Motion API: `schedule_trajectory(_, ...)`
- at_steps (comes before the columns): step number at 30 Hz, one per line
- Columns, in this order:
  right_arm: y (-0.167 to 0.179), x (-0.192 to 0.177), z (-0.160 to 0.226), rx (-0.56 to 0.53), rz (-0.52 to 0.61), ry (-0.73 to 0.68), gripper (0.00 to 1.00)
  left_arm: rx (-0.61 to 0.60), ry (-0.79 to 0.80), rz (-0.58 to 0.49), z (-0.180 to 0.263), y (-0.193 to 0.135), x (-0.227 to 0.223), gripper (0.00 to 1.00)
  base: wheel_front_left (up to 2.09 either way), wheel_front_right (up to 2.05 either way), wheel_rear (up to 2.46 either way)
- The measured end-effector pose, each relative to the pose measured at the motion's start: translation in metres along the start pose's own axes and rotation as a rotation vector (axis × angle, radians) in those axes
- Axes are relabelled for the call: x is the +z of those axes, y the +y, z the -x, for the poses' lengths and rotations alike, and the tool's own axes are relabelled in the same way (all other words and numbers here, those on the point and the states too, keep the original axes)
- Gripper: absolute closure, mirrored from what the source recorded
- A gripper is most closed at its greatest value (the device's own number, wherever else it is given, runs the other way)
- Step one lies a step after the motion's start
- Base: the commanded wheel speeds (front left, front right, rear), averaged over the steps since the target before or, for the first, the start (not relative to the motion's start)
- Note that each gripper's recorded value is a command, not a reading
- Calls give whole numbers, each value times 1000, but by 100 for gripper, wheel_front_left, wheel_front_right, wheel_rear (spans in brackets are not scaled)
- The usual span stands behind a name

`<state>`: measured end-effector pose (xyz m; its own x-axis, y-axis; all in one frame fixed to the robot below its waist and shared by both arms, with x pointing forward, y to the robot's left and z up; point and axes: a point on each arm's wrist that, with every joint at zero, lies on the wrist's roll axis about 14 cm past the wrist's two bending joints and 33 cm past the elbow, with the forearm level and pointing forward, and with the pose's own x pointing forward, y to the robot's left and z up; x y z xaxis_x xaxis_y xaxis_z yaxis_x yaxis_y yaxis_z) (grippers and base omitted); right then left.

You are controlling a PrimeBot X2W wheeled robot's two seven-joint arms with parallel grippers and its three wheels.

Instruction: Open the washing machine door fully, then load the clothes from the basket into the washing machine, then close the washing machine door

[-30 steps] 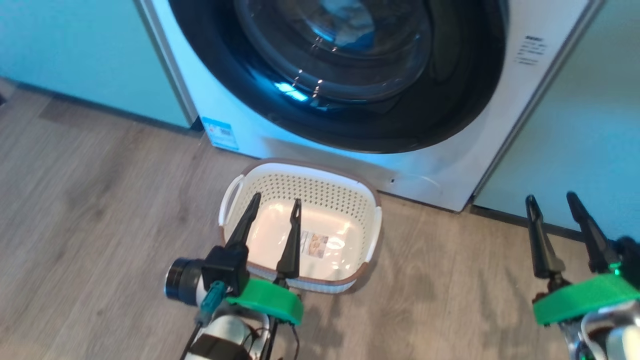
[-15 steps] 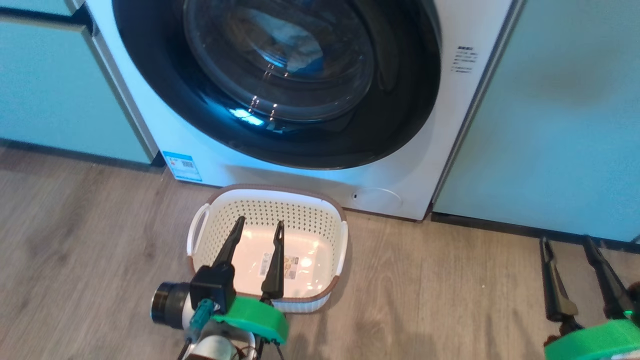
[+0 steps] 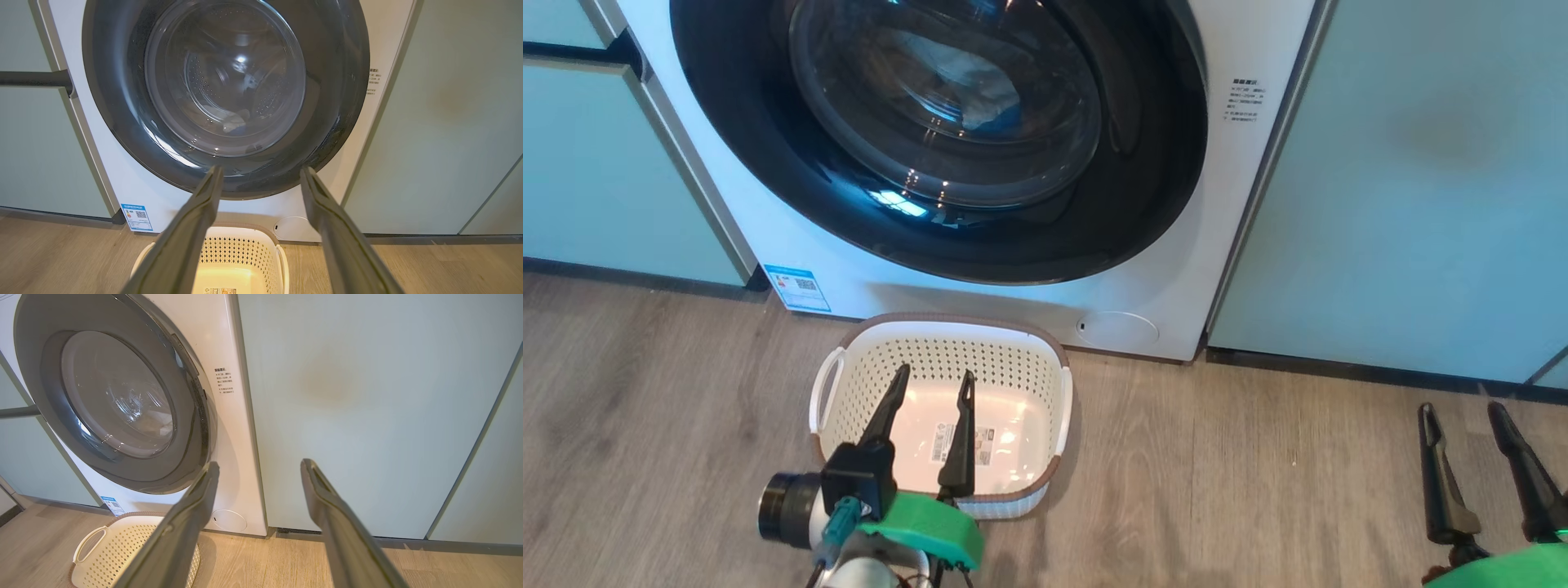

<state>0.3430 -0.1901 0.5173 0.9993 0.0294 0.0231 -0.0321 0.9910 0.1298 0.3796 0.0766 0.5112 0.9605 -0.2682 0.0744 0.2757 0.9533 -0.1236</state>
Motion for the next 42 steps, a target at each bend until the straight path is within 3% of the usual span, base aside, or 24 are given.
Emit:
schedule_trajectory(34, -3, -11, -5, -10, -26, 33, 0, 25, 49, 14, -2, 6, -13, 0, 0, 0, 0)
schedule_trajectory(35, -2, -12, -5, -9, -29, 37, 100, 28, 50, 13, -2, 6, -14, 100, 0, 0, 0)
schedule_trajectory(42, 0, -51, 6, -20, -71, 156, 100, 61, 191, 27, 22, 11, -57, 100, 0, 0, 0)
